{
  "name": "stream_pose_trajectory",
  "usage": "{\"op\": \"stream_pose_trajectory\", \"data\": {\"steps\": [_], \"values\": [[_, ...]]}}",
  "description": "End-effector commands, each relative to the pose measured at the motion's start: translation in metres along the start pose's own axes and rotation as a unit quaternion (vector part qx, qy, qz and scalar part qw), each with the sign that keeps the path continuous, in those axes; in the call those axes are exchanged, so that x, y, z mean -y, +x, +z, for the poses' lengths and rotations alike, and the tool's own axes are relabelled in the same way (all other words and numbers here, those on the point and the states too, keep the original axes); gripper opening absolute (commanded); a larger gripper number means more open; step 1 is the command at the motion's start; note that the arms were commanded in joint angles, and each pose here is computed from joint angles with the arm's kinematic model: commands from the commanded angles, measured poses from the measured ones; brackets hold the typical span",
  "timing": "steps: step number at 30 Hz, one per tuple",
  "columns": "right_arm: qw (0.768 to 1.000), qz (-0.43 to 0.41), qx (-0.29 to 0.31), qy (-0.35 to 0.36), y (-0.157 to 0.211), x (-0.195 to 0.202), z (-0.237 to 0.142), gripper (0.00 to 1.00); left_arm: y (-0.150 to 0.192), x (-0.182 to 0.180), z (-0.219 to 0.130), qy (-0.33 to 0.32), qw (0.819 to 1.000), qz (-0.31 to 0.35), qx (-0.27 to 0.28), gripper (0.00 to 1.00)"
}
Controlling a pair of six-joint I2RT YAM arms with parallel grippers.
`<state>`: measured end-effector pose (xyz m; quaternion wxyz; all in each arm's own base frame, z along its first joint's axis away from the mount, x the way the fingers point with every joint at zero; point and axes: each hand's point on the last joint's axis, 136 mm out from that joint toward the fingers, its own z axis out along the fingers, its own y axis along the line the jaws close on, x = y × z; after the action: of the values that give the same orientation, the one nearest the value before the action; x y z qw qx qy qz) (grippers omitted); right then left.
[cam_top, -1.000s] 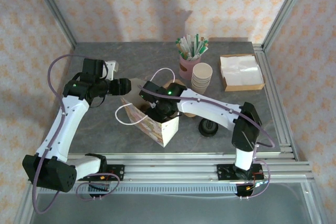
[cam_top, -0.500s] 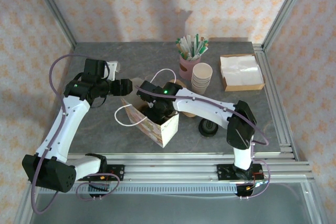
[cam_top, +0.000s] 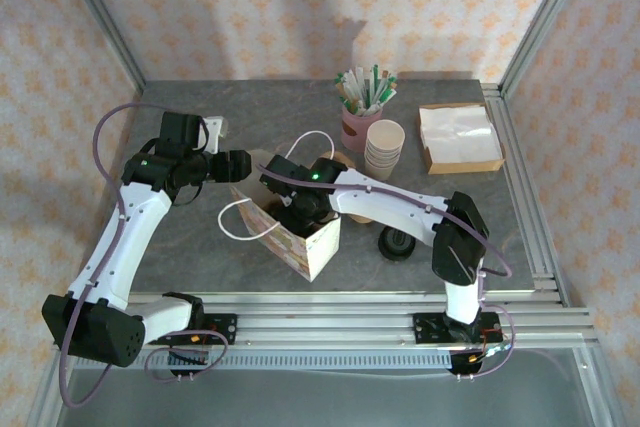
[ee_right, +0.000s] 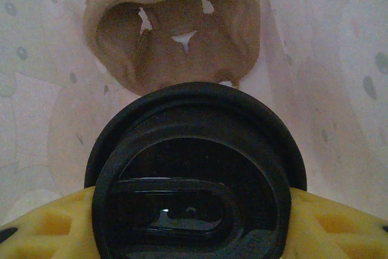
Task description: Pack the takeout coffee
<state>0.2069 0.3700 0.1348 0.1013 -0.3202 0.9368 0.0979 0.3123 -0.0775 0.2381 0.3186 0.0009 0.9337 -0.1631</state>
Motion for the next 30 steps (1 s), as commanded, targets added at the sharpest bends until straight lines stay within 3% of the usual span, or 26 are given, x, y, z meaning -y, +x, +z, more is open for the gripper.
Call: {"op": "stream_pose_trajectory", "data": {"steps": [1, 7, 12, 18, 24, 30], "values": [[0.974, -0.032, -0.199, 0.101, 0.094, 0.035, 0.058, 0.5, -0.008, 0.001, -0.011, -0.012, 1.0, 0.002, 0.02, 0.71], [0.969, -0.042, -0.21, 0.124, 0.096, 0.039, 0.062, 0.5, -0.008, 0.001, -0.012, -0.011, 1.0, 0.0, 0.02, 0.71], [0.982, -0.011, -0.185, 0.026, 0.089, 0.004, 0.062, 0.51, -0.007, 0.003, -0.013, -0.009, 1.0, 0.001, 0.018, 0.71], [0.969, -0.018, -0.202, 0.142, 0.089, 0.041, 0.058, 0.5, -0.006, 0.004, -0.014, -0.008, 1.0, 0.002, 0.019, 0.71], [0.983, -0.005, -0.163, 0.084, 0.078, 0.022, 0.05, 0.51, -0.007, 0.006, -0.015, -0.007, 1.0, 0.004, 0.02, 0.71], [0.989, -0.002, -0.129, 0.072, 0.059, 0.014, 0.038, 0.52, -0.008, 0.01, -0.015, -0.002, 1.0, 0.005, 0.022, 0.72]]}}
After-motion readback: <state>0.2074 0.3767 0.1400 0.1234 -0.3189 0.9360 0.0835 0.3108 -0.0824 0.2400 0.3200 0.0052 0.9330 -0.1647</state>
